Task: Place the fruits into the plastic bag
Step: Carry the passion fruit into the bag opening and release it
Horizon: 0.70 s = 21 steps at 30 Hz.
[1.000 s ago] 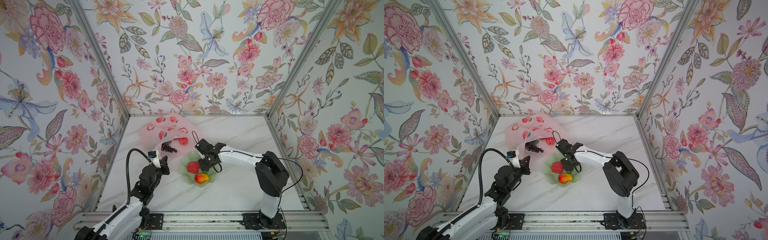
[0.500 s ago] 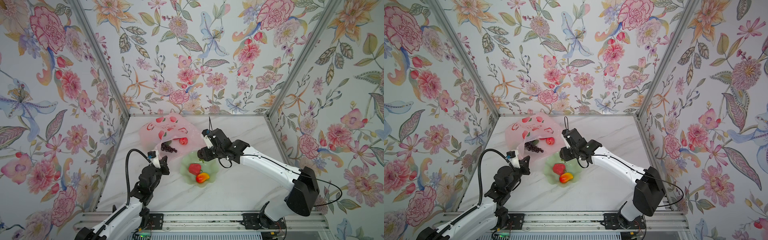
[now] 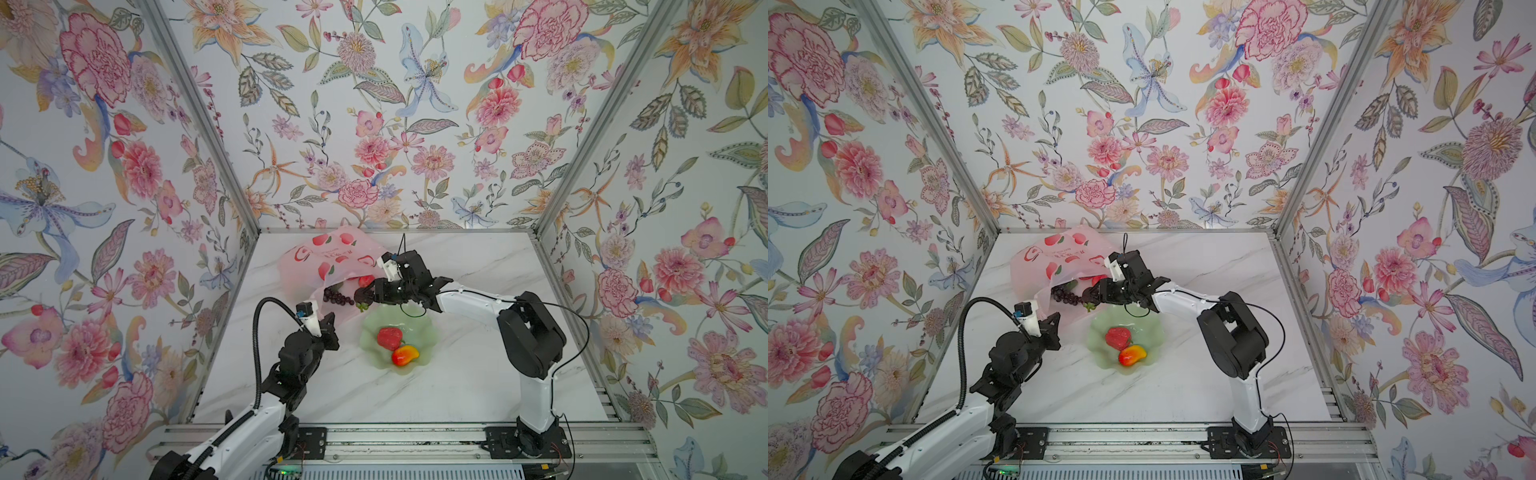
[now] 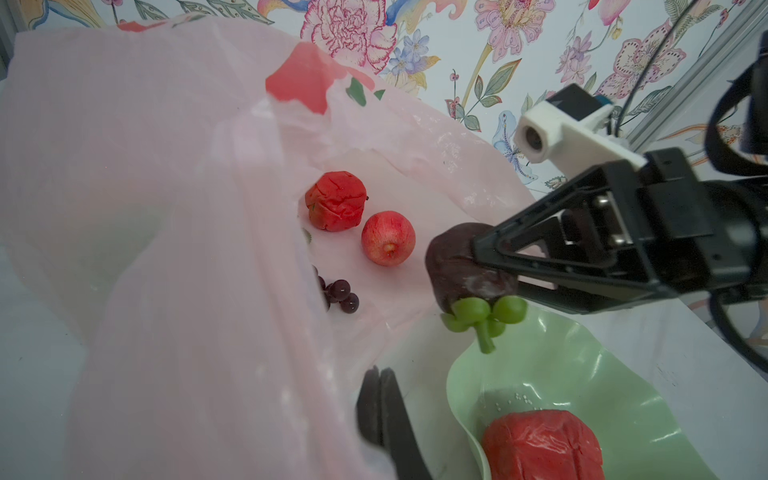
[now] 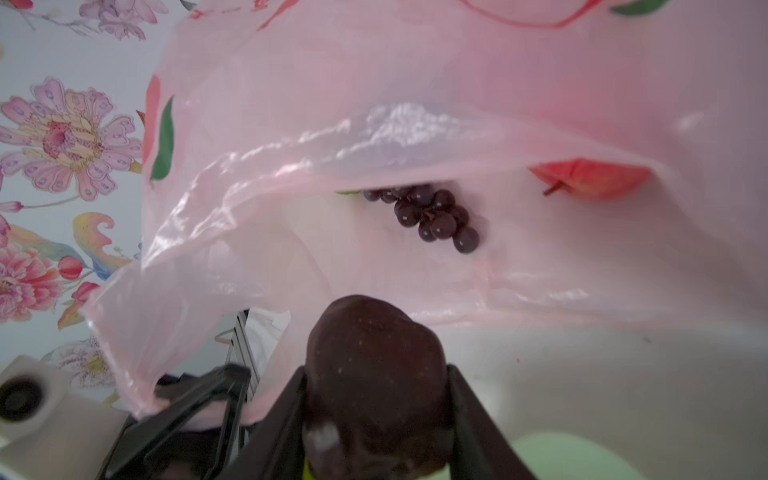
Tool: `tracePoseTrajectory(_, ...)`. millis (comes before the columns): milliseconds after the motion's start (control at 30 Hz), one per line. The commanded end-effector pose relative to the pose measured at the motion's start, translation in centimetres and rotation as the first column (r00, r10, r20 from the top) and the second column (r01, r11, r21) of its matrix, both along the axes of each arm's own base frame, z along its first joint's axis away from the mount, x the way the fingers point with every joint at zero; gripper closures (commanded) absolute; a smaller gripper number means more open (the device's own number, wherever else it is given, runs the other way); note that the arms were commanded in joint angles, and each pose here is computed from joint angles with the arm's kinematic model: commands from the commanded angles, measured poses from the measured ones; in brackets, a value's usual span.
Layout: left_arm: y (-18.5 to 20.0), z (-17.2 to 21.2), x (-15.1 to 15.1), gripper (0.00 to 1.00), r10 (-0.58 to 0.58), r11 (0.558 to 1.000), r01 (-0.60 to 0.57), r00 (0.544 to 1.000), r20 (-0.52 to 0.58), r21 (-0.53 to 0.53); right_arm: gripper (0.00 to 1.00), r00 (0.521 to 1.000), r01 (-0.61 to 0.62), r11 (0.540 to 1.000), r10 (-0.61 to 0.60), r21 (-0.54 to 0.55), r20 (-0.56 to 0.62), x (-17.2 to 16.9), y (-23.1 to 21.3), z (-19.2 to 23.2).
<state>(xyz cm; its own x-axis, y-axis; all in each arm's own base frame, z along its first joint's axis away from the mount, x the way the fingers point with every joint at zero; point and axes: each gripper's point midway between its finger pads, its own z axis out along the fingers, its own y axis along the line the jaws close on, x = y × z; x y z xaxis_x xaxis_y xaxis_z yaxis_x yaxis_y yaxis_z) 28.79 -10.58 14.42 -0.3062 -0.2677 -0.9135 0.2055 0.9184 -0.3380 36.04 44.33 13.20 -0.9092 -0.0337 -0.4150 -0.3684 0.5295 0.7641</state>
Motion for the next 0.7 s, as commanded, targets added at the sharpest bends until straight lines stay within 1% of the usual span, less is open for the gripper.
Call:
tracePoseTrajectory(0,-0.1,0.6,0.2,1.00,-0.009,1.000,0.010,1.000,0.022,-0.014,0.53,0.999,-0.013,0.994,0.009,0.106,0.038,2.2,3.0,2.8)
tracePoseTrajectory(133,-0.2,0.7,0.4,1.00,-0.016,1.000,0.016,1.000,0.020,-0.011,0.46,0.999,-0.003,0.994,-0.002,0.109,0.049,4.9,4.9,1.6)
tracePoseTrajectory(167,-0.3,0.6,0.4,1.00,-0.018,1.000,0.019,1.000,0.016,-0.010,0.35,0.998,-0.002,0.993,-0.005,0.114,0.056,5.4,5.4,1.6)
tracePoseTrajectory(200,-0.3,0.6,0.4,1.00,-0.020,1.000,0.020,1.000,0.015,-0.010,0.00,0.998,0.003,0.993,-0.010,0.117,0.062,5.9,5.6,1.7)
tracePoseTrajectory(300,-0.4,0.5,0.5,1.00,-0.022,1.000,0.022,1.000,0.012,-0.008,0.01,0.996,0.010,0.989,-0.023,0.145,0.089,6.6,6.0,3.1)
tracePoseTrajectory(400,-0.4,0.5,0.5,1.00,-0.024,1.000,0.024,1.000,0.009,-0.008,0.01,0.993,0.006,0.985,-0.027,0.171,0.119,6.5,5.9,4.8)
tracePoseTrajectory(667,-0.5,0.3,0.8,1.00,-0.027,1.000,0.027,1.000,-0.002,-0.008,0.01,0.982,-0.044,0.986,0.013,0.162,0.188,3.7,4.5,7.6)
